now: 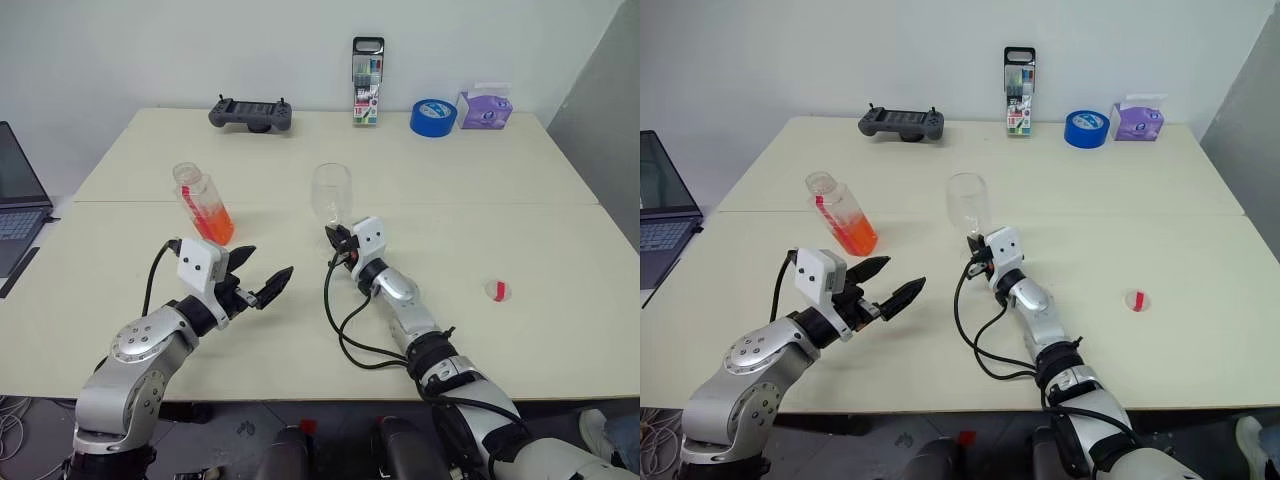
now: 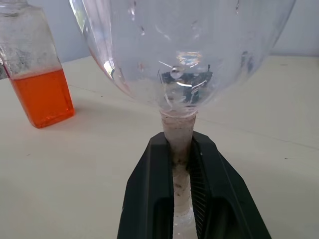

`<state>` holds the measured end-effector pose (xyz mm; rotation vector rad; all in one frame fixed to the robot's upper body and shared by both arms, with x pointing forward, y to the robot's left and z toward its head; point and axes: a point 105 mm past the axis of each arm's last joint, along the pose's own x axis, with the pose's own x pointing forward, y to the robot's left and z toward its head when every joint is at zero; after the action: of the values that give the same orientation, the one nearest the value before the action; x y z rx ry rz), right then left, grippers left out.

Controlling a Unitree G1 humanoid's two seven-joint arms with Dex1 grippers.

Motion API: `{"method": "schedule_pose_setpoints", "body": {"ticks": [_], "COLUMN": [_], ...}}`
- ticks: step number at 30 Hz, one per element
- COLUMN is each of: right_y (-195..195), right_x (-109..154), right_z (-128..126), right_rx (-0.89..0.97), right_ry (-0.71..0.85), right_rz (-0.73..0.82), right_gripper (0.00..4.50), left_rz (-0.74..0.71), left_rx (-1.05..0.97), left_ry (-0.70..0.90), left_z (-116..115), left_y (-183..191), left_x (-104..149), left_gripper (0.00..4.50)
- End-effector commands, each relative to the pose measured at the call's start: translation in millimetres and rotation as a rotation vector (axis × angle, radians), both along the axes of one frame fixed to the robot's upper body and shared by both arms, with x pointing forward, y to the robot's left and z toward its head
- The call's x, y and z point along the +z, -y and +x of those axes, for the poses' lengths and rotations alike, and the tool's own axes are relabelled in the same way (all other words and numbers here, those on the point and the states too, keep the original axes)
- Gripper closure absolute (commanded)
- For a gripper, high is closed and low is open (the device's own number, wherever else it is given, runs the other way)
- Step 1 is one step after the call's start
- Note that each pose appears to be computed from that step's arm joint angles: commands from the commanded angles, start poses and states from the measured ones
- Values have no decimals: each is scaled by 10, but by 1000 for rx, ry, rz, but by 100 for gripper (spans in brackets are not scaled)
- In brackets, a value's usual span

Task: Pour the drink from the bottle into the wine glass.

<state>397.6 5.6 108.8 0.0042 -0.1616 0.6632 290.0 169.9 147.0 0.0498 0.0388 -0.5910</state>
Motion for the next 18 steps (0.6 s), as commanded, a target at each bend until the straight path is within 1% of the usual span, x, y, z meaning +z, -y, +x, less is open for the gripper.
{"method": "schedule_pose_setpoints", "body": {"ticks": [1, 6, 8, 10, 11, 18], "right_y": [36, 53, 63, 68, 73, 96], "right_x": [-245, -230, -223, -221, -224, -193], "right_z": [-19, -18, -19, -20, -20, -41], "right_rx": [-2, -5, -6, -7, -8, -9], "right_ry": [-99, -87, -83, -83, -83, -61], "right_rz": [-37, -49, -48, -49, -52, -66], "right_gripper": [434, 434, 361, 317, 276, 26], "left_rz": [14, 21, 22, 22, 22, 13], "left_rx": [-11, -4, 1, 5, 7, 56], "left_ry": [51, 33, 26, 21, 19, -19], "left_z": [5, 9, 15, 21, 24, 10], "left_y": [14, -8, -20, -31, -36, -174], "left_x": [103, 38, 6, -14, -25, -174], "left_gripper": [0, 0, 0, 0, 0, 0]}}
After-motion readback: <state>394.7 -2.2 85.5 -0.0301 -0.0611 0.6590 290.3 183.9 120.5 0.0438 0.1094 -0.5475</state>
